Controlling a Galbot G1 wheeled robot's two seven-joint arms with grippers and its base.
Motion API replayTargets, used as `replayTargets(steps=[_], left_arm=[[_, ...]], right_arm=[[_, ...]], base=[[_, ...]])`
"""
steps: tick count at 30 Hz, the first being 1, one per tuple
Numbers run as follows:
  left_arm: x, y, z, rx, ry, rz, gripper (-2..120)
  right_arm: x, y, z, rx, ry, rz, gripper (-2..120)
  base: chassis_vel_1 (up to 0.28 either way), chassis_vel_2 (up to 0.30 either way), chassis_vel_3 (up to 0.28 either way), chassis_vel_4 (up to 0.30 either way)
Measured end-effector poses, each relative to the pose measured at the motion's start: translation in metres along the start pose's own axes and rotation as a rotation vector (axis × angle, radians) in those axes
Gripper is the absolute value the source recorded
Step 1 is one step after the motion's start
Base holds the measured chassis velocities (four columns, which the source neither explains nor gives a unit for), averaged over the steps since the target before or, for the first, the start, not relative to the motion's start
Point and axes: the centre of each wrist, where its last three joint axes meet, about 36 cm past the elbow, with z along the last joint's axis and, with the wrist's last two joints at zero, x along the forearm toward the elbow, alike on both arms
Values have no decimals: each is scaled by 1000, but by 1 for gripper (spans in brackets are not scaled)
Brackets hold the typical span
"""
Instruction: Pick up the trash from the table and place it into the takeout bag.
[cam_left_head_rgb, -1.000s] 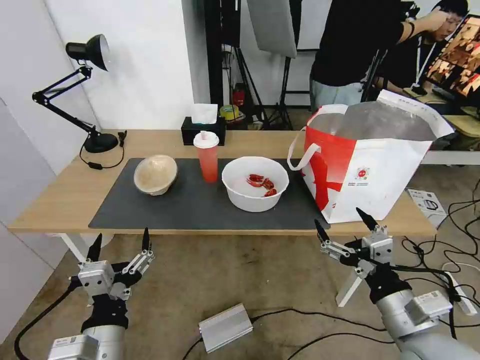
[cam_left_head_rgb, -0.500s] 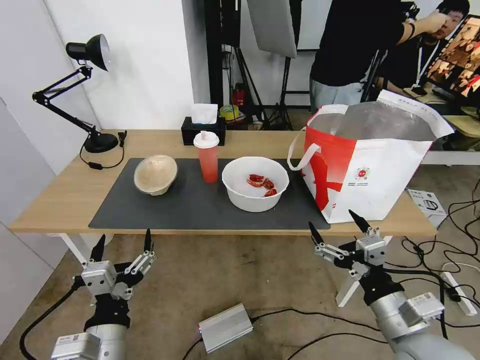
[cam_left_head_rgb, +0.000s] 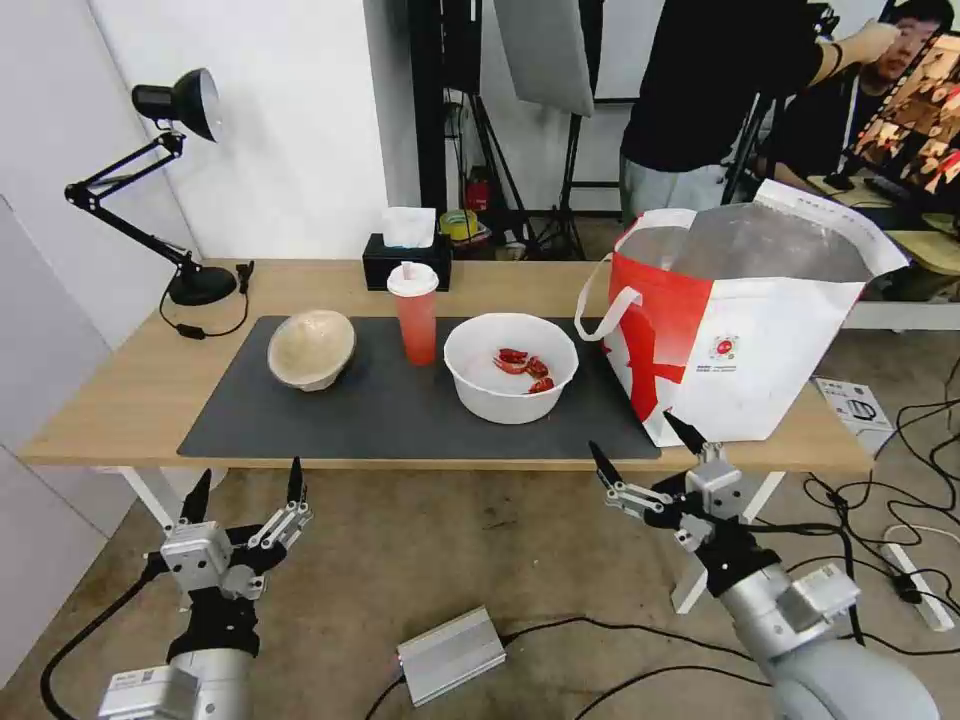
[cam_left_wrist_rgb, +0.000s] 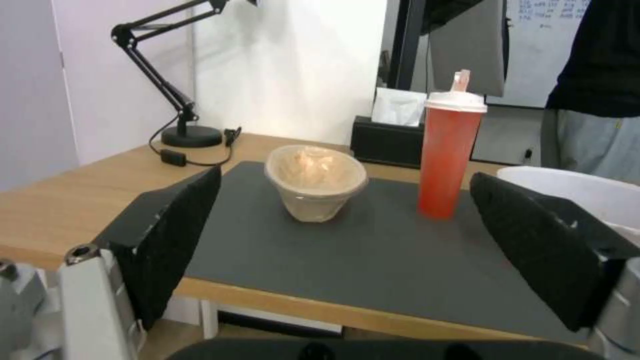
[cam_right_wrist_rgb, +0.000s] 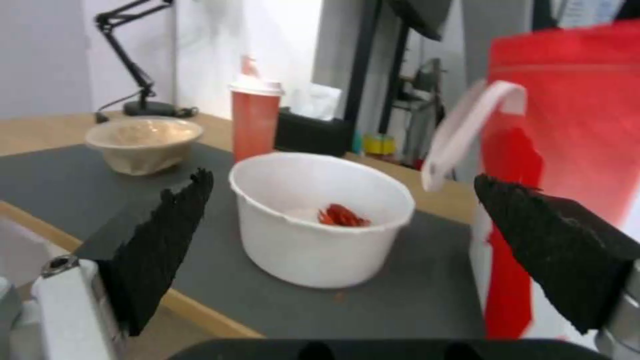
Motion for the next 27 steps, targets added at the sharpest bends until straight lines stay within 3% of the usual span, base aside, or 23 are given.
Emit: replayTargets(steps=[12, 27], left_arm=[[1, -1, -5, 8, -10, -6, 100], [2, -3, -3, 17, -4, -14, 100]], right_arm=[[-43, -30, -16, 107, -24, -161, 100], [-97, -43, -15, 152, 25, -300, 100]], base=[[0, 0, 0, 0], [0, 0, 0, 0]])
